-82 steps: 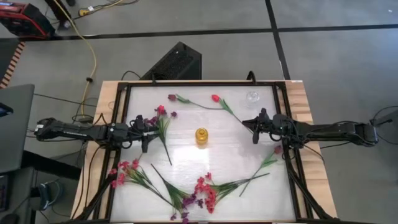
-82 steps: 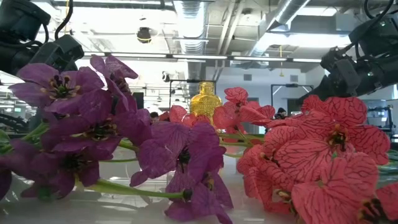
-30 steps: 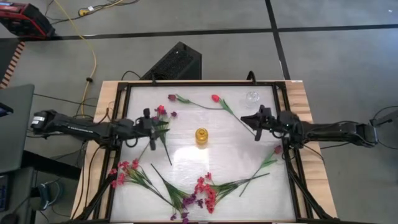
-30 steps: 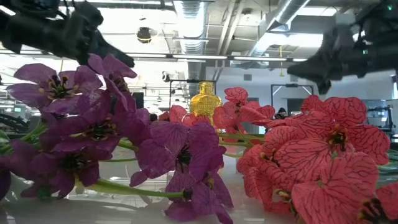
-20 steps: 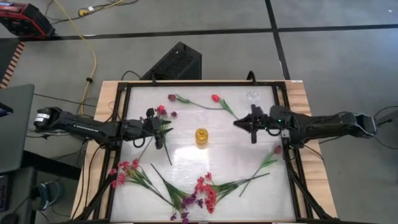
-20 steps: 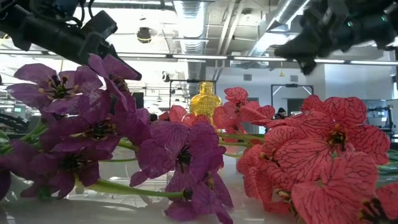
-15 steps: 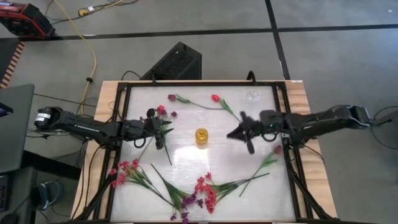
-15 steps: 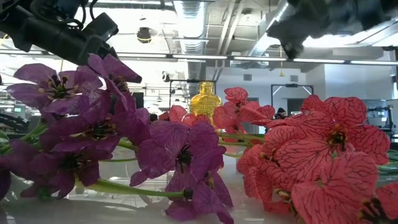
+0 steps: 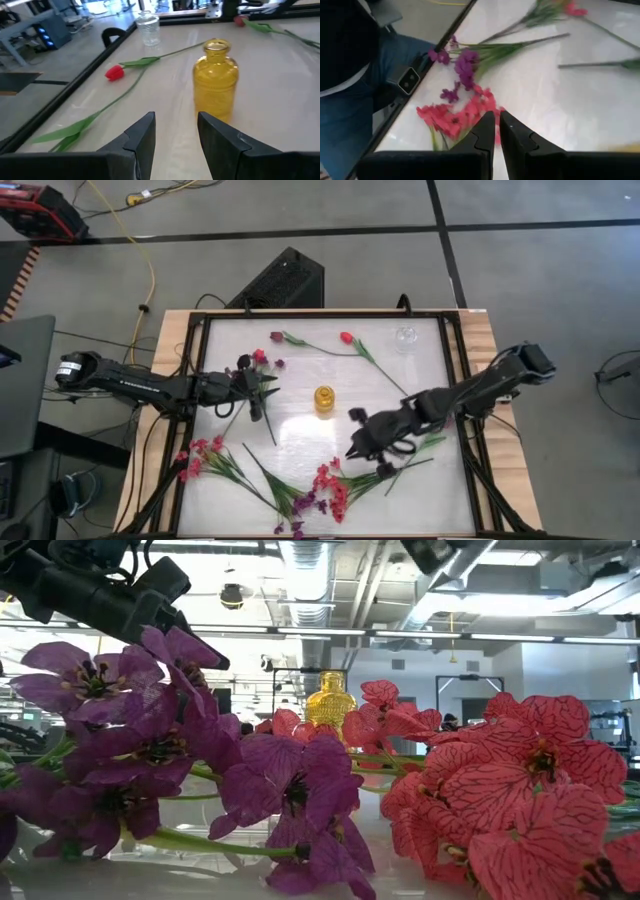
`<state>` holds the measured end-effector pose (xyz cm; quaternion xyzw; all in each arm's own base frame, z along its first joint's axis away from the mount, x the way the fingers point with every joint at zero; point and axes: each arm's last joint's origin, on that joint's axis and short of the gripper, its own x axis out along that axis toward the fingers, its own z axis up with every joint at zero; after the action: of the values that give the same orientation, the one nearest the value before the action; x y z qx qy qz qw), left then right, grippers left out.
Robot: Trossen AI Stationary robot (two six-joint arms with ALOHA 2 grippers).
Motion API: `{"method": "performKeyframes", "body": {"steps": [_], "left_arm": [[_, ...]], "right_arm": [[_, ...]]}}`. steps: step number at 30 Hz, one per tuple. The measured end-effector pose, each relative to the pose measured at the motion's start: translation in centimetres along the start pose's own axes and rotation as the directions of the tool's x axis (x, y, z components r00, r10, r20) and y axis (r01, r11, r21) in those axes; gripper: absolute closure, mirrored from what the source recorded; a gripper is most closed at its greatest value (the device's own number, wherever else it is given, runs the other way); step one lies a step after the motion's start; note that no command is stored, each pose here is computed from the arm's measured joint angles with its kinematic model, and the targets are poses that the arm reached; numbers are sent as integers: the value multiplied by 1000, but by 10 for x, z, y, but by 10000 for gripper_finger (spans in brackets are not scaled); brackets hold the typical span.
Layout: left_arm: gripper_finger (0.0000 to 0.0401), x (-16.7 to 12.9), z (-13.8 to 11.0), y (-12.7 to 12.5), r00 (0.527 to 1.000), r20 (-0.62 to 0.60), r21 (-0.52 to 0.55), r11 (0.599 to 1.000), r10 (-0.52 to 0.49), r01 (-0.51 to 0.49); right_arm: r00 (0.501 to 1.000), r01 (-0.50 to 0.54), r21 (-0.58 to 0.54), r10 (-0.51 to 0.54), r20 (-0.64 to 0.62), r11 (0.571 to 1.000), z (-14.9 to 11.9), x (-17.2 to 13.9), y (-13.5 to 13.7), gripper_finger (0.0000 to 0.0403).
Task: Sort flowers into vase by color
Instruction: Put the bottom purple flowers into the yellow vase
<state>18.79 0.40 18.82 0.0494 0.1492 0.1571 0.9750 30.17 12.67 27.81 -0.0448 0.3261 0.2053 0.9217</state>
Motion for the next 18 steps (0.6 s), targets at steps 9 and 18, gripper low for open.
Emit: {"method": "performKeyframes", "body": {"steps": [9,18], "left_arm": [[264,0,-2,-1,999,-15,-32,999,-37,36],[264,0,-7,0,998,-65,-4,1000,-8,7]], "right_arm": [[996,80,-439,-87,4,895,40,67,-8,346],[992,62,-908,-125,11,415,56,147,-33,346]]}}
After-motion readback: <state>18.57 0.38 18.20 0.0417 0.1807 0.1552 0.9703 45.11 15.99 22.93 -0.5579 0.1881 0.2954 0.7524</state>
